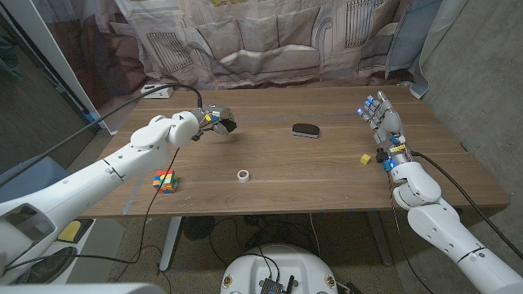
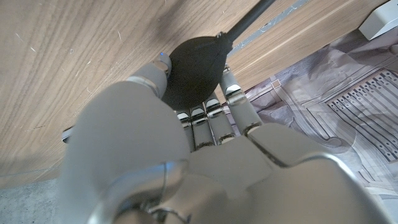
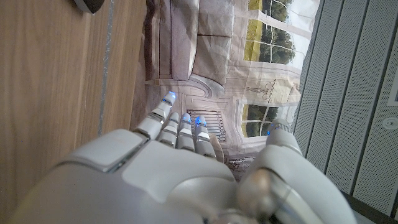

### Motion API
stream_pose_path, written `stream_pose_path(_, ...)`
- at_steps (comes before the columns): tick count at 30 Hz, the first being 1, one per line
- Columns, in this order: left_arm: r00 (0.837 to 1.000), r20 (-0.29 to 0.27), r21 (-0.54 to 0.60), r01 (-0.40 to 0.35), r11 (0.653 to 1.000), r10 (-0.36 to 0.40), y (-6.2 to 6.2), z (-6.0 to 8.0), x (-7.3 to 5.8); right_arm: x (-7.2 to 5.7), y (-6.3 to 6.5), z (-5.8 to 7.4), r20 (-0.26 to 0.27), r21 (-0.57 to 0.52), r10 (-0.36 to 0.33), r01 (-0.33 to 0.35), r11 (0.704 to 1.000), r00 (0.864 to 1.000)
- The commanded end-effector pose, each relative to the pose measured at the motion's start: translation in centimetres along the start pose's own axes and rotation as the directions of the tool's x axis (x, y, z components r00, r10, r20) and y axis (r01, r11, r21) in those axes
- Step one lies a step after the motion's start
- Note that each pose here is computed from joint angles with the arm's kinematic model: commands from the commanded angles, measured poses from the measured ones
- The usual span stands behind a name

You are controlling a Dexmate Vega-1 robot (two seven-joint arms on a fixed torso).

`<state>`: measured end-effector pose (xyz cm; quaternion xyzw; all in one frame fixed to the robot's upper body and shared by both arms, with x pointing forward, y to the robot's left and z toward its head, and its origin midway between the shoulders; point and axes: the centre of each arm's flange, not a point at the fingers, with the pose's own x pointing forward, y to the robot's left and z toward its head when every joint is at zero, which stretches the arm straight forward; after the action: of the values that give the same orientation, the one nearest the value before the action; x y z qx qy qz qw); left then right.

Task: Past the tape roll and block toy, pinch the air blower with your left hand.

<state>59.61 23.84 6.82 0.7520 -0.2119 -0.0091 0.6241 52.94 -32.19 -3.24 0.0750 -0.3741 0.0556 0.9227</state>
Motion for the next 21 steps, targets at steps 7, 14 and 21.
stream_pose_path(7, 1.000, 0.000, -0.003, -0.011, 1.000, 0.011, -0.36, 0.05, -0.15, -0.02, 0.05, 0.01, -0.004, -0.005, 0.003, -0.003, 1.000, 1.000)
stream_pose_path(14, 1.000, 0.000, 0.001, -0.012, 1.000, 0.012, -0.44, 0.04, -0.11, -0.01, 0.02, 0.02, -0.005, -0.006, 0.003, -0.003, 1.000, 1.000)
stream_pose_path(21, 1.000, 0.003, 0.000, -0.027, 1.000, 0.027, -0.41, -0.01, -0.06, 0.00, 0.04, -0.02, -0.005, -0.002, -0.003, 0.003, 1.000, 1.000)
